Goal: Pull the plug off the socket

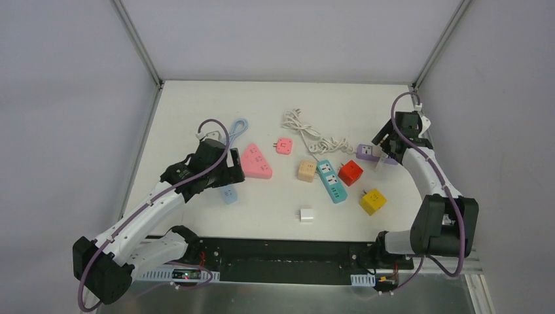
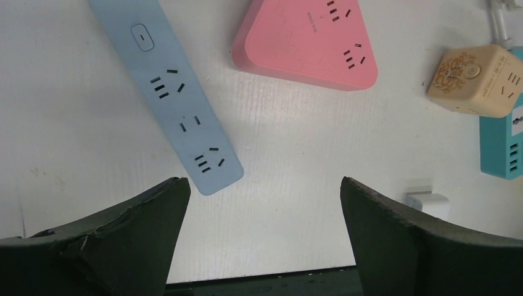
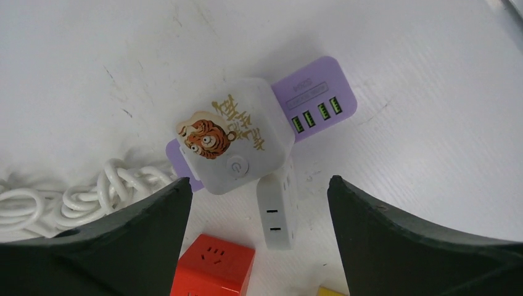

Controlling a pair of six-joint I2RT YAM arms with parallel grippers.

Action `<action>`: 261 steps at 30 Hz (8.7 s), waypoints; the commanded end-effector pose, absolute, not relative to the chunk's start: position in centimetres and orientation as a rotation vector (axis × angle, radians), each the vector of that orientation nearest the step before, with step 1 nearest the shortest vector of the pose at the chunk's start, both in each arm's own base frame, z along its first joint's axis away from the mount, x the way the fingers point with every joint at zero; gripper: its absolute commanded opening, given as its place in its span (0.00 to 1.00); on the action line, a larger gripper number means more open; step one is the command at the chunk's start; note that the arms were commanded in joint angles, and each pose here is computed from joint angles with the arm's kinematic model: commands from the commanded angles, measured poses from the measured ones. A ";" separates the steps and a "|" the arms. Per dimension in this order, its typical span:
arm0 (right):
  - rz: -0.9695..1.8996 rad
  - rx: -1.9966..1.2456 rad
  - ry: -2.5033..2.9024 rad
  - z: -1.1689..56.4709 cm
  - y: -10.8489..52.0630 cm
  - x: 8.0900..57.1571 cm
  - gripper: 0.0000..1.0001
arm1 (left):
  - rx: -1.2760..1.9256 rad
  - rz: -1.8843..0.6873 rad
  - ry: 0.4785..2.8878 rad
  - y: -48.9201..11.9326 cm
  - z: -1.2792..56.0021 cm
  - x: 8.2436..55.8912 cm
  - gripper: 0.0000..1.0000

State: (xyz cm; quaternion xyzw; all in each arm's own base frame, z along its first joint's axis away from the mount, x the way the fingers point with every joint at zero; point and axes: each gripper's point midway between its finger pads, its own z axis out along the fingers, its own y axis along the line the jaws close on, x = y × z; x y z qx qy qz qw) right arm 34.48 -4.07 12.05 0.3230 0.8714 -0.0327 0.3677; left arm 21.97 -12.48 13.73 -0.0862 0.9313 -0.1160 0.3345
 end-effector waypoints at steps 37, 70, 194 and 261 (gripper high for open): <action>0.303 0.225 2.570 8.7 7.1 33.9 0.05 | -0.039 -0.925 2.309 -28.1 21.1 31.9 0.91; 0.270 0.597 2.553 11.6 5.5 38.2 0.48 | 0.415 -0.949 2.022 -48.7 17.1 33.0 0.78; 0.611 0.729 2.288 14.7 7.1 33.6 0.52 | 0.210 -0.579 2.516 -41.7 7.7 33.6 0.47; 0.357 0.632 2.371 12.0 11.7 39.3 0.00 | -0.064 -0.568 2.639 -44.2 2.6 40.0 0.45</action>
